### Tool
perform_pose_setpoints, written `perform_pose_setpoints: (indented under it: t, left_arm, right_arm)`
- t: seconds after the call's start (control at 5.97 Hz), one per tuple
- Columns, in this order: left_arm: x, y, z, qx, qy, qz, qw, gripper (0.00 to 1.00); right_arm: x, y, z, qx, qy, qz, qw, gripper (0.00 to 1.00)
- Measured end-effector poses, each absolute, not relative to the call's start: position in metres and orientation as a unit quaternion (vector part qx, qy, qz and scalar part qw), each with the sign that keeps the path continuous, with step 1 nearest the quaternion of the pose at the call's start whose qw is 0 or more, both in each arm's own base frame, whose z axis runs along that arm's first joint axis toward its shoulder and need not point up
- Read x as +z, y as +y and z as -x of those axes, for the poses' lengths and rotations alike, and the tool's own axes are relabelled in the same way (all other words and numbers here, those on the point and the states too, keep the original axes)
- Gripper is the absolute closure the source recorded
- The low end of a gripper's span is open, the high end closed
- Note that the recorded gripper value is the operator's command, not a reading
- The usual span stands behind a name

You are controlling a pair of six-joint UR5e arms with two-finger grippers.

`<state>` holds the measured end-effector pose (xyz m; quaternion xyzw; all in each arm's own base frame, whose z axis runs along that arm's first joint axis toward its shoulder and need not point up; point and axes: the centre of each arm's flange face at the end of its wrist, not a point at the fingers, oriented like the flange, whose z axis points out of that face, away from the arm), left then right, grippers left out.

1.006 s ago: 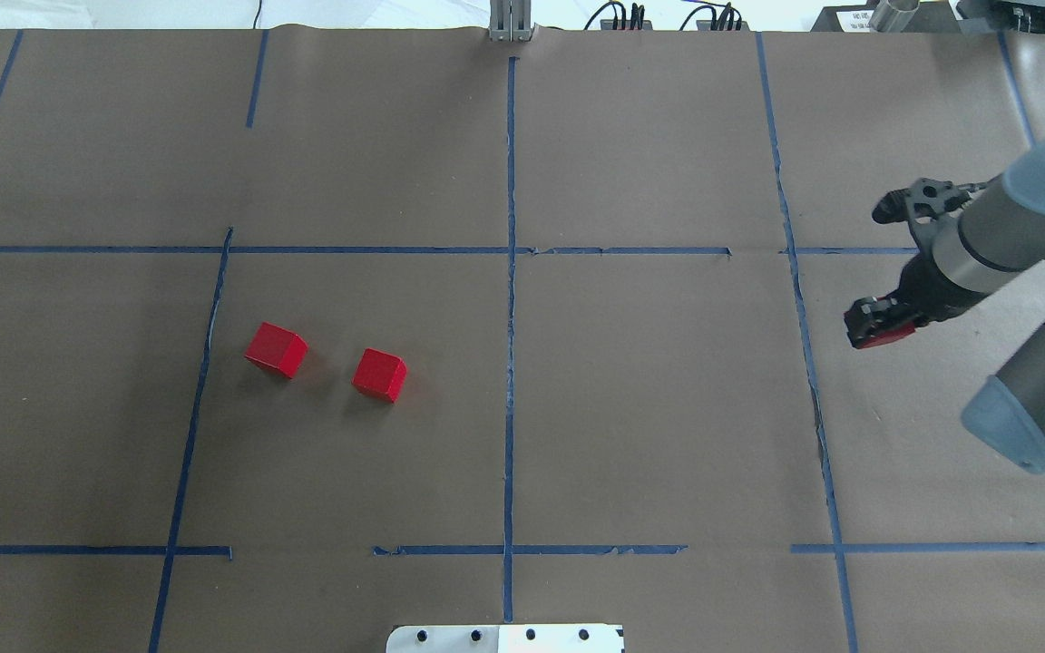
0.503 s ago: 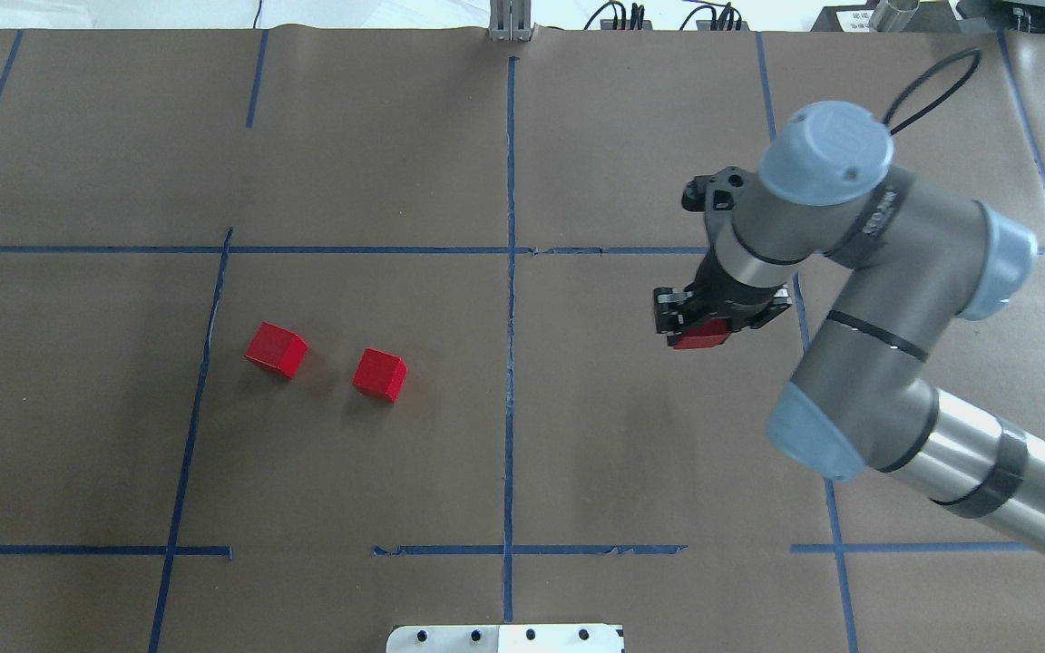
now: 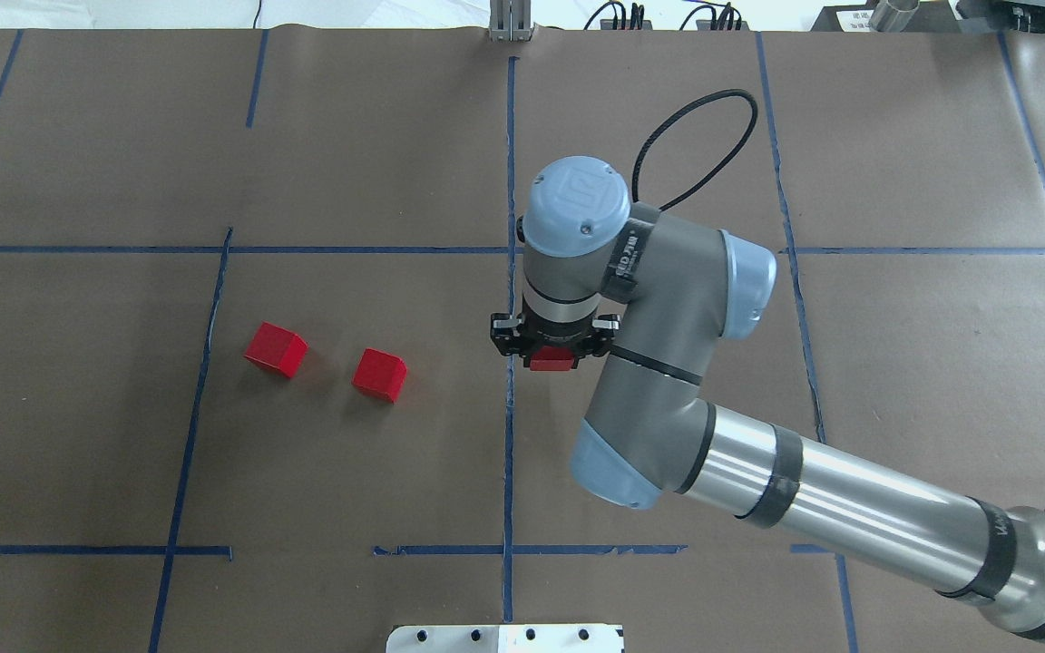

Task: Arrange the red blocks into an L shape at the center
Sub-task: 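Carry the red cube with the right gripper to the grid center and lower it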

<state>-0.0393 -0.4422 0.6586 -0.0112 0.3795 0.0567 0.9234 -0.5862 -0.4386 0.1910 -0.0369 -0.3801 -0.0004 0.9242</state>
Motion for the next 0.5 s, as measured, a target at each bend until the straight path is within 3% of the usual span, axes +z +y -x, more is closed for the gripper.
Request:
perform_pose_setpoints:
  t: [0.17, 0.5]
  left_arm:
    - [0.659, -0.442, 0.039, 0.056, 0.38, 0.012, 0.923, 0.0]
    - [0.659, -0.441, 0.038, 0.057, 0.38, 0.013, 0.923, 0.0]
  right_arm:
    - [0.18, -0.435, 0.611, 0.001, -0.376, 0.043, 0.925, 0.97]
    - [0.185, -0.428, 0.638, -0.005, -0.378, 0.045, 0.925, 0.81]
